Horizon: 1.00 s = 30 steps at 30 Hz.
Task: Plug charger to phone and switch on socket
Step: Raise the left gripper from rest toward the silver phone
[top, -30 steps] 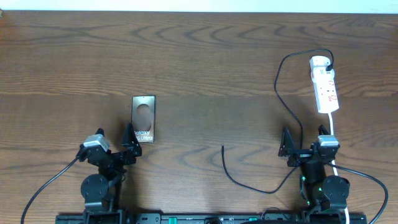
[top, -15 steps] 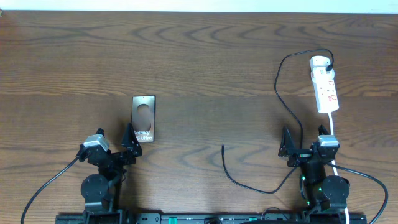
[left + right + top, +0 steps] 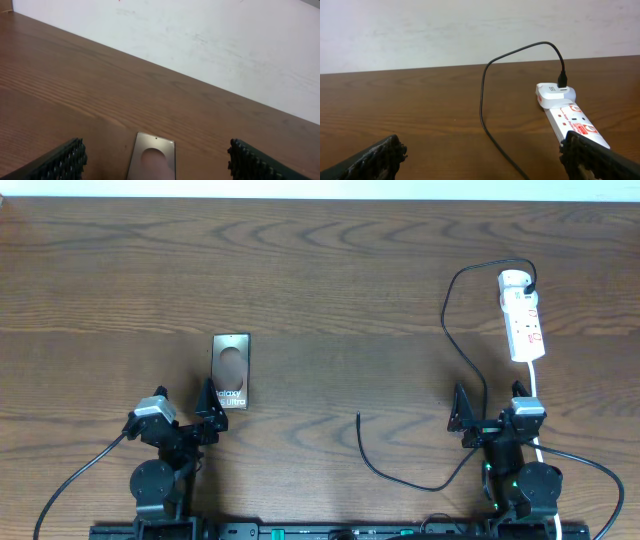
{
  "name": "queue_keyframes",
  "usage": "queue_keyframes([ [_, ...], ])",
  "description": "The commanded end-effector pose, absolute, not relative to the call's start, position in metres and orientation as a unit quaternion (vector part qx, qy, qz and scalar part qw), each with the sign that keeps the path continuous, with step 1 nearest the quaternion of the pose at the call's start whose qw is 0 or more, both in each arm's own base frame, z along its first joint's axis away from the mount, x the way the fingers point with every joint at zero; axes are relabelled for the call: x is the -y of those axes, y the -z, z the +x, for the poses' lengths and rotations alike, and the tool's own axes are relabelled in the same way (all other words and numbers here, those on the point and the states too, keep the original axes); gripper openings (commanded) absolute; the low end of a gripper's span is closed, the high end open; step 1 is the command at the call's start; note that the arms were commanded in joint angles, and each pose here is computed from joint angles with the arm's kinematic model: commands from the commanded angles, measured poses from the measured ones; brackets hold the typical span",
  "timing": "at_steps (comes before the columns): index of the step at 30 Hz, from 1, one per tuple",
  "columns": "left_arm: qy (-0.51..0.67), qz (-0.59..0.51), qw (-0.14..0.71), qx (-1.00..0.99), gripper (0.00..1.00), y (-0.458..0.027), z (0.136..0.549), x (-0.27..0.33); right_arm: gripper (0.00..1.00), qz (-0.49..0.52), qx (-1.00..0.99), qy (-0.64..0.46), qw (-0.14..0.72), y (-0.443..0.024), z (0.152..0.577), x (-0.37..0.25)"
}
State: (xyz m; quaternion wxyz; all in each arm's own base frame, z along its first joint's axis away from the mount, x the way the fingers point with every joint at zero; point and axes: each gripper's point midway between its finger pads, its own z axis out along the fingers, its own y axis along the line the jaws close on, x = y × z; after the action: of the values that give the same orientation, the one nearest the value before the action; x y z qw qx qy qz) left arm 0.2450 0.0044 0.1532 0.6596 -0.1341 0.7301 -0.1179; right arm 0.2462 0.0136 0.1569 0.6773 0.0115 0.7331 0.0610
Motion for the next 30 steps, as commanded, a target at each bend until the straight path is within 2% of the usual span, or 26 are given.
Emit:
queue_keyframes([
  [1,0.119,-0.126,0.641,-0.747,0.89,-0.1379,0.2441,-0.001,0.99,0.009,-0.734,-0.06,0.676,-0.1559,0.246,-0.0146],
  [30,0.11,-0.134,0.643,-0.746,0.89,-0.1379,0.2442,-0.0049,0.99,0.009,-0.734,-0.06,0.676,-0.1559,0.246,-0.0146],
])
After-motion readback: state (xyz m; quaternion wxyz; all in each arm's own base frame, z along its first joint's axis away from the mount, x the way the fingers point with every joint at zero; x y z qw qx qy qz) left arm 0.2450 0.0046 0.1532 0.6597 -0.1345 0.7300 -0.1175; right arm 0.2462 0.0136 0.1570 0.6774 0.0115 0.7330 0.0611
